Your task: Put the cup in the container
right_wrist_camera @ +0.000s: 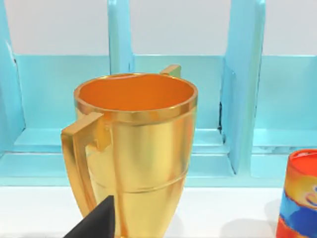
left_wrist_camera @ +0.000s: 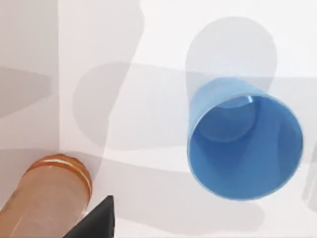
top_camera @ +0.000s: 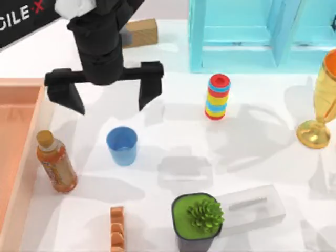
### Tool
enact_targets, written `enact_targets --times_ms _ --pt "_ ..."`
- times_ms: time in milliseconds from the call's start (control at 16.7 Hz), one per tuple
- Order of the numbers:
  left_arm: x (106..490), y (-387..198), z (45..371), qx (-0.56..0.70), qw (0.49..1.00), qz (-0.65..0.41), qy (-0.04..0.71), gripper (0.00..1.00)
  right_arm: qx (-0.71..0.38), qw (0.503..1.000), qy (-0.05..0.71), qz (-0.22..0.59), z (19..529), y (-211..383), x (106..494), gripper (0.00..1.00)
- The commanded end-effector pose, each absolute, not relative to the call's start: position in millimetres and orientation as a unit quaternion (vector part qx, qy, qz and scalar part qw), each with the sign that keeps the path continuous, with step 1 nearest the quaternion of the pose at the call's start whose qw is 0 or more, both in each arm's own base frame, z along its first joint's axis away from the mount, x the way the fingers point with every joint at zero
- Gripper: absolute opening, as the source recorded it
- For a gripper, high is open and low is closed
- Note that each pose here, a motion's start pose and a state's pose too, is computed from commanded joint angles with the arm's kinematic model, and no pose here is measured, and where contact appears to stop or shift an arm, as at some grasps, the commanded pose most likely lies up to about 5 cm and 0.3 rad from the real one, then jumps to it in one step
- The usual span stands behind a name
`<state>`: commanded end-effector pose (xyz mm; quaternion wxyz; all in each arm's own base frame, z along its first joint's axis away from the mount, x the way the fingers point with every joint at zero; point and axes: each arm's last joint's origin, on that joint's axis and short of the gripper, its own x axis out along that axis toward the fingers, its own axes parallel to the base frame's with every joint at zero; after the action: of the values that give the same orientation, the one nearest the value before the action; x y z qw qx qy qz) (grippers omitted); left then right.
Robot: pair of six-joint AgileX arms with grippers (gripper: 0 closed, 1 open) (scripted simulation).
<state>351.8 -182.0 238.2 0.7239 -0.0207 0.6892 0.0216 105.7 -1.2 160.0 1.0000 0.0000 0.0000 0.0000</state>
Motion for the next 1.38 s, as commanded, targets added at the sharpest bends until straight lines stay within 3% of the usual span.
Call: enact_targets --times_ms 300,720,1200,1380 --pt "349.5 -216.4 235.1 0.006 0.708 -0.006 0.707 1.00 0.000 1.000 0.000 0.000 160.0 -1.2 105.7 1.00" --pt "350.3 -216.5 230.2 0.007 0.707 -0.006 0.707 1.00 0.000 1.000 0.000 0.000 160.0 -1.2 105.7 1.00" --pt "351.7 -218.8 148.3 0.006 0.709 -0.008 0.705 1.00 0.000 1.000 0.000 0.000 160.0 -1.2 105.7 1.00" --pt "349.4 -217.4 135.0 0.007 0.707 -0.007 0.707 1.00 0.000 1.000 0.000 0.000 160.0 -1.2 105.7 1.00"
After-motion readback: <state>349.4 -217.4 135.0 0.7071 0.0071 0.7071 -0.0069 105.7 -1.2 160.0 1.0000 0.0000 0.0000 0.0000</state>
